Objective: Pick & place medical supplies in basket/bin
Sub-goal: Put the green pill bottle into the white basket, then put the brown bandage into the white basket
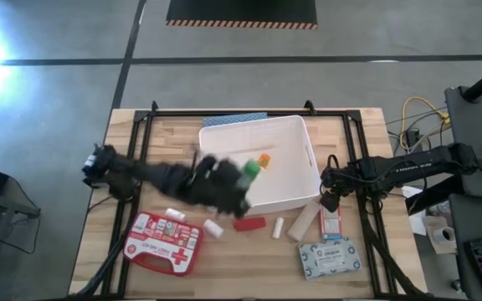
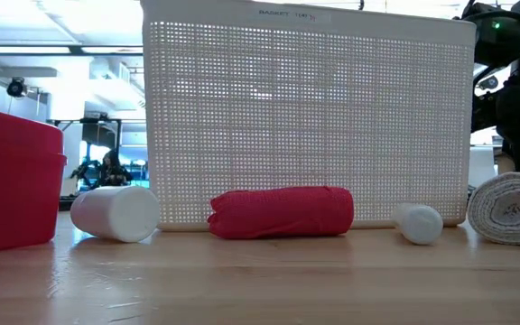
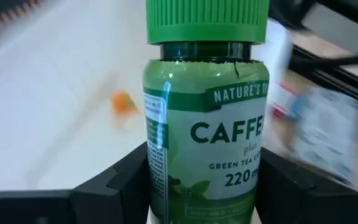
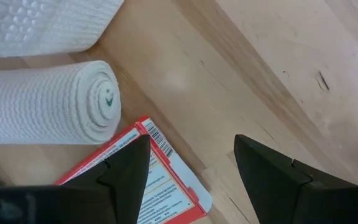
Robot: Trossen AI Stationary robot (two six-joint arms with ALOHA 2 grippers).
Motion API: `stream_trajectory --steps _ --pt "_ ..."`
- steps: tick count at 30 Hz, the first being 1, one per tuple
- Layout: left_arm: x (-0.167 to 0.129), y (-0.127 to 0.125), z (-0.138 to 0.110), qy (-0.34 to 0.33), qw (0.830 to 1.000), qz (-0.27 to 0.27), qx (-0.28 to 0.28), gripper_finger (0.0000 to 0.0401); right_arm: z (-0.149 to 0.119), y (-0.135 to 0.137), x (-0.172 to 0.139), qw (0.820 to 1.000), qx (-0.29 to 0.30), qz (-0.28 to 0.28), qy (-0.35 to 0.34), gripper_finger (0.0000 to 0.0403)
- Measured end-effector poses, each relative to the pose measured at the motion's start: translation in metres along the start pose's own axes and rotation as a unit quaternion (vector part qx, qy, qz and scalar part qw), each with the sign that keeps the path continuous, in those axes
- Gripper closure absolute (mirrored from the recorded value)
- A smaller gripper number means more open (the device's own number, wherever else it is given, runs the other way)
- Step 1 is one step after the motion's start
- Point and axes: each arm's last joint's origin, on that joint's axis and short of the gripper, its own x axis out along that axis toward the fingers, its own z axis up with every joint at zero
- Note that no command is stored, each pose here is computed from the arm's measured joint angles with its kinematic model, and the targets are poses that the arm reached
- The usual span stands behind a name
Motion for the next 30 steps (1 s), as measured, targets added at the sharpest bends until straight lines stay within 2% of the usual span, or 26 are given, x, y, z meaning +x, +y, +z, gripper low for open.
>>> stream_trajectory --steps 5,9,12,20,26,30 --pt "0.041 0.043 0.035 0.03 1.0 -0.009 -0.005 0.02 0.001 0.001 -0.001 1.0 0.01 0.003 -0.004 0.0179" --pt "0.057 0.068 0.047 0.031 0.999 0.021 -0.003 0.02 0.001 0.001 -0.001 1.0 0.021 -0.004 -0.012 0.0179" --pt "0.065 0.079 0.047 0.038 0.998 0.04 -0.01 0.0183 0.001 0.001 -0.001 1.0 0.021 -0.004 -0.012 0.0179" --pt "0.065 0.073 0.036 0.058 0.998 0.038 0.007 0.0103 0.001 0.001 -0.001 1.0 0.001 -0.003 -0.012 0.0179" --pt "0.023 0.055 0.029 0.037 0.999 -0.013 -0.027 0.0092 0.001 0.0 0.0 1.0 -0.001 -0.003 -0.012 0.0179" --pt "-0.003 0.033 0.008 0.05 0.997 -0.054 -0.009 0.0092 0.001 0.001 0.0 1.0 -0.001 -0.002 -0.011 0.0179"
